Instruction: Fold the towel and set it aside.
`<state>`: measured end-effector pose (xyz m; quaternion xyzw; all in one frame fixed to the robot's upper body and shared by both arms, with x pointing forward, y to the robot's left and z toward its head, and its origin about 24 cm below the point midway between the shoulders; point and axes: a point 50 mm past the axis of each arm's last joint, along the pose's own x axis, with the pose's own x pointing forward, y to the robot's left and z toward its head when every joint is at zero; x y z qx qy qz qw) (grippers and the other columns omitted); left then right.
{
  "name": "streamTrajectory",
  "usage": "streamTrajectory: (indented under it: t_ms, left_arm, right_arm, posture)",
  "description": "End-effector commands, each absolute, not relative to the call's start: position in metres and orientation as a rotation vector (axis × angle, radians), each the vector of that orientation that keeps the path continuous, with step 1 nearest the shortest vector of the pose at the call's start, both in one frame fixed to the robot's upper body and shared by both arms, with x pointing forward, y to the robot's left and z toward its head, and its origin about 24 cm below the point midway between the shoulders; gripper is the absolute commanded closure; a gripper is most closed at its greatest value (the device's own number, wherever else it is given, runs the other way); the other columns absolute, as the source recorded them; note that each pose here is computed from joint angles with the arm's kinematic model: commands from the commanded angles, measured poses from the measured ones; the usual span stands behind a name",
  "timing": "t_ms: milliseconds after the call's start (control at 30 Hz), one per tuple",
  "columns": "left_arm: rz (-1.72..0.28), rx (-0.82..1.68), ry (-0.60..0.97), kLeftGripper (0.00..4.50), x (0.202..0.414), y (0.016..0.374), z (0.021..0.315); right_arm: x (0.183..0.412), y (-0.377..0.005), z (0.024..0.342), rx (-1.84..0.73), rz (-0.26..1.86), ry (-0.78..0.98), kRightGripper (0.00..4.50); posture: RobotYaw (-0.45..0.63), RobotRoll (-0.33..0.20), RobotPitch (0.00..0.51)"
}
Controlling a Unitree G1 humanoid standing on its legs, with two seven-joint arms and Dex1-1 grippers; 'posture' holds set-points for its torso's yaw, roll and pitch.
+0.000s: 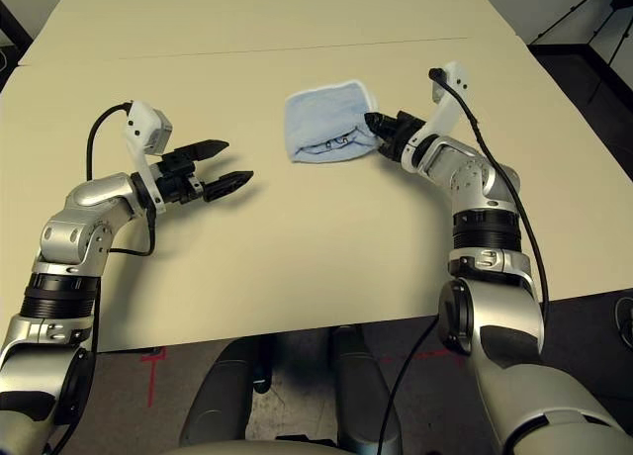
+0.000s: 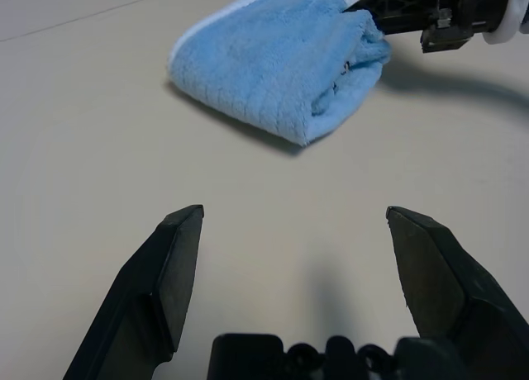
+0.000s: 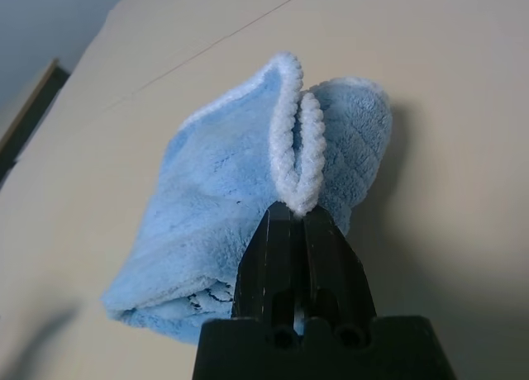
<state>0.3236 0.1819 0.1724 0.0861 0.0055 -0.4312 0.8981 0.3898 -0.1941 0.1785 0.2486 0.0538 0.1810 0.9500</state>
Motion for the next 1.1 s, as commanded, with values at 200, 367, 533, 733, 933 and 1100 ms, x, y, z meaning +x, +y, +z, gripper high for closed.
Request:
streamTrajectory:
  t_ms: [200, 367, 533, 733, 933, 1100]
  left_arm:
    - [-0.901, 0.176, 0.020, 0.00, 0.322, 0.182, 0.171]
    - [-0.884, 0.159, 0.019, 0.00, 0.321, 0.183, 0.171]
    - [-0.875, 0.155, 0.022, 0.00, 0.319, 0.185, 0.170]
    - [-0.872, 0.152, 0.025, 0.00, 0.319, 0.185, 0.169]
    - [-0.874, 0.151, 0.031, 0.00, 0.318, 0.184, 0.168]
    - [-0.877, 0.153, 0.033, 0.00, 0.318, 0.184, 0.169]
  right_arm:
    - [0.396, -0.217, 0.184, 0.533, 0.154, -0.042, 4.49]
    - [0.398, -0.229, 0.192, 0.541, 0.052, -0.176, 4.49]
    - [0.397, -0.241, 0.204, 0.600, -0.004, -0.318, 4.49]
    - [0.396, -0.254, 0.203, 0.616, -0.114, -0.363, 4.49]
    - [0.394, -0.260, 0.199, 0.619, -0.172, -0.369, 4.49]
    - [0.396, -0.260, 0.198, 0.596, -0.178, -0.335, 4.49]
  posture:
    - [0.03, 0.000, 0.225]
    - [0.03, 0.000, 0.226]
    - [0.03, 0.000, 0.227]
    - [0.03, 0.000, 0.227]
    - [0.03, 0.000, 0.227]
    - [0.02, 0.000, 0.232]
